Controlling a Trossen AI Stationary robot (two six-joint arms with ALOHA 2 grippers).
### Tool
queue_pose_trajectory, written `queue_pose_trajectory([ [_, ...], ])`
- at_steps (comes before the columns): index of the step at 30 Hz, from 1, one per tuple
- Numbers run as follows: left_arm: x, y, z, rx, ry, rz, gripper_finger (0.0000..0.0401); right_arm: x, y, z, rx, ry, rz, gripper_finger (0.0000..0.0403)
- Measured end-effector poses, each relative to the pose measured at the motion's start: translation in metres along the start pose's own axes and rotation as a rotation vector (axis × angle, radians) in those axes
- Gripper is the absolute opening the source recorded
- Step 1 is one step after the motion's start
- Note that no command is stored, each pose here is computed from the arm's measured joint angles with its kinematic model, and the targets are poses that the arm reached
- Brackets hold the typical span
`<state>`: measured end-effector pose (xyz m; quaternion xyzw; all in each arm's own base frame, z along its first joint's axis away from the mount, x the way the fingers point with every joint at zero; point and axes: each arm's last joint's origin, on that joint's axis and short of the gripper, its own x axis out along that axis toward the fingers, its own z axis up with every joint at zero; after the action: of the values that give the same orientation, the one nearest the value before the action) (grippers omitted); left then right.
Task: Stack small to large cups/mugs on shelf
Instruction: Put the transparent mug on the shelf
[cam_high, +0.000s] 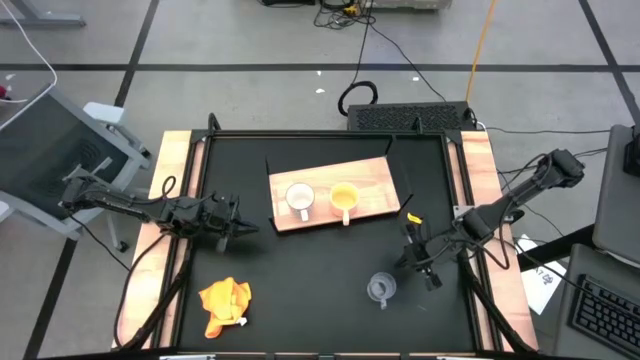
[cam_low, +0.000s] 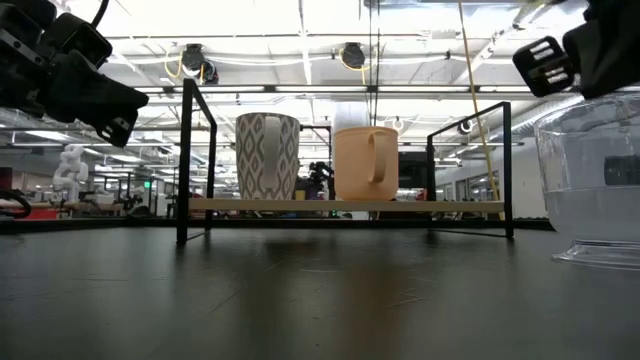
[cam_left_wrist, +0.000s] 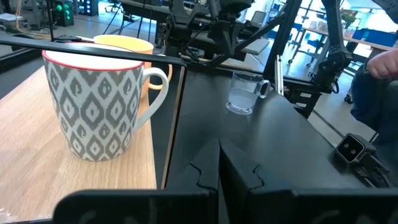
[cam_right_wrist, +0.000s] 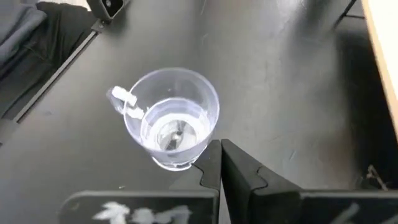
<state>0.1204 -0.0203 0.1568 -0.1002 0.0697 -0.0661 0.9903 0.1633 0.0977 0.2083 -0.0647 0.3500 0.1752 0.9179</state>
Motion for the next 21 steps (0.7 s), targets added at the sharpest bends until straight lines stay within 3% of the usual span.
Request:
queue_pose_trajectory([
  [8,0.0,0.0,0.0,0.002,0.0,0.0,0.001,-0.001,0.002,-0.017,-0.001,-0.015,-0.028,0.0],
  [21,0.0,0.0,0.0,0.002,0.001,0.0,0.001,-0.016,0.002,-0.048,0.015,-0.229,0.041,0.0],
])
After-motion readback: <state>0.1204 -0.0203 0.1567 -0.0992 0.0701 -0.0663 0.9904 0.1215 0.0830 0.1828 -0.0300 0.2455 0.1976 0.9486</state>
